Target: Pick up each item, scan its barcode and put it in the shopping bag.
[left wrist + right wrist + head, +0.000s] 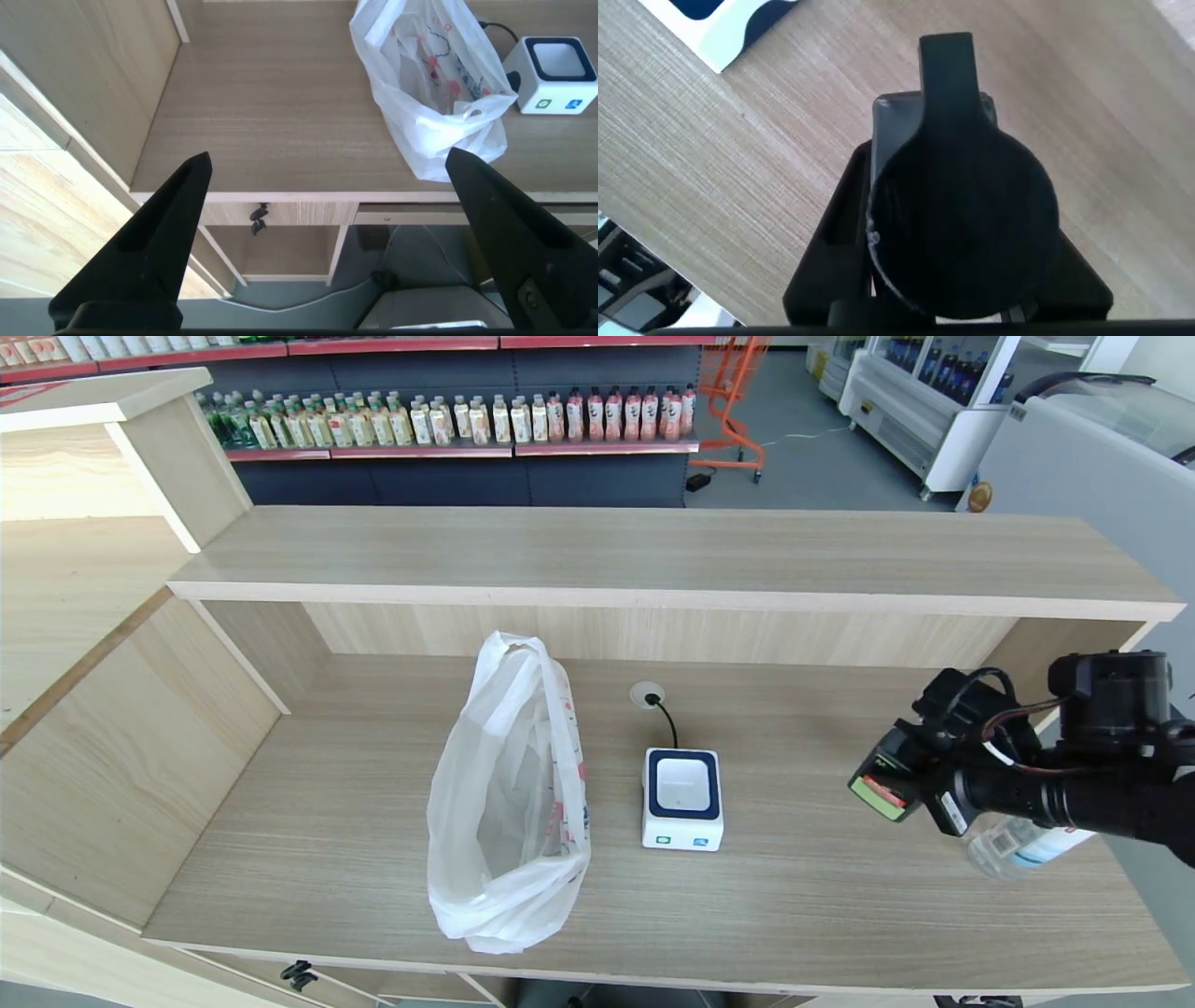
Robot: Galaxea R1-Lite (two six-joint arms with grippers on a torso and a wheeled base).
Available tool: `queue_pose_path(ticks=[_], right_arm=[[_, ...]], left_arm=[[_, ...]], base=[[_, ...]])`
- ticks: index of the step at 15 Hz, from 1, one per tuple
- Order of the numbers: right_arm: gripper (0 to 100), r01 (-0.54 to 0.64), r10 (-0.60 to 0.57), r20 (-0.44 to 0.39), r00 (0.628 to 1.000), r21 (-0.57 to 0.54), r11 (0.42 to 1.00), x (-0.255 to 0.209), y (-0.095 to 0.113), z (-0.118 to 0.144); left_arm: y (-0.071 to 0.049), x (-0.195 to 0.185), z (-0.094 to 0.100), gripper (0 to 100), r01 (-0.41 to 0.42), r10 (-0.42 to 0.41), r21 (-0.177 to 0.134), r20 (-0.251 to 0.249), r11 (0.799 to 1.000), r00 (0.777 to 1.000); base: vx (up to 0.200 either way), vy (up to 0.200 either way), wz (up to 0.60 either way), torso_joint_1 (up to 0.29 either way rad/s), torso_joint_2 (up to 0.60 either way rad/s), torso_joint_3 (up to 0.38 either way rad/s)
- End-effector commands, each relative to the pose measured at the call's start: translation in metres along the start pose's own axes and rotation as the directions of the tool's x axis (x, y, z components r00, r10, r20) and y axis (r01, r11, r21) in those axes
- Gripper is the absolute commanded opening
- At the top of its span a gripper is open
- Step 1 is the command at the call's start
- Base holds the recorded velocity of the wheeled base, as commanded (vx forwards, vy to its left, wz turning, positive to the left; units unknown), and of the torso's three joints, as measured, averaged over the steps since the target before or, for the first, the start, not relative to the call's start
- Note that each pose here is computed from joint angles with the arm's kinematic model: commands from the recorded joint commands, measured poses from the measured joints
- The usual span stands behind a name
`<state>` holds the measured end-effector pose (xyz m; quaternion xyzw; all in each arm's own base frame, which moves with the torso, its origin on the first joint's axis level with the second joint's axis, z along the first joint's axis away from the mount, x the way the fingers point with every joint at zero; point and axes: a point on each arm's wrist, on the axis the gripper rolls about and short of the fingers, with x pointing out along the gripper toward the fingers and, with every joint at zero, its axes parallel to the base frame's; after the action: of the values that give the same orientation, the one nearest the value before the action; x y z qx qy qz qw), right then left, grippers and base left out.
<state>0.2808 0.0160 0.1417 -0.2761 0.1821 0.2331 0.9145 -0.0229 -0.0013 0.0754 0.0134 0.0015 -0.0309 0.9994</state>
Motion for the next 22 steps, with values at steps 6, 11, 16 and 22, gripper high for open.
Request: queue_pose_path(ticks=[6, 11, 16, 22], right_arm=[[0, 0.299, -0.112, 0.337, 0.935, -0.578, 0.759, -0.100, 0.030, 0.004], [0, 0.425, 0.414, 0.393, 0.821, -0.905, 0.015, -0.079, 0.061, -0.010], [0, 0.631, 0.720, 0.354, 0.596, -0.761, -0.149, -0.057, 0.096, -0.023], [0, 0.751, 0.816, 0.363, 0.450, -0.649, -0.125, -0.013, 0.111, 0.014]], left_arm=[[0.000, 0.000, 0.000, 100, 0.000, 0.000, 0.001, 0.001, 1.000, 1.000], [0.000, 0.000, 0.000, 100, 0.000, 0.000, 0.001, 0.001, 1.000, 1.000], [0.000, 0.000, 0.000, 100, 0.000, 0.000, 0.001, 0.001, 1.000, 1.000], [0.000, 0.000, 0.000, 100, 0.000, 0.000, -0.001, 0.001, 1.000, 1.000]], base=[[0.000, 0.000, 0.00, 0.000, 0.00, 0.000], [0.000, 0.000, 0.00, 0.000, 0.00, 0.000], [0.000, 0.000, 0.00, 0.000, 0.00, 0.000], [0.000, 0.000, 0.00, 0.000, 0.00, 0.000]])
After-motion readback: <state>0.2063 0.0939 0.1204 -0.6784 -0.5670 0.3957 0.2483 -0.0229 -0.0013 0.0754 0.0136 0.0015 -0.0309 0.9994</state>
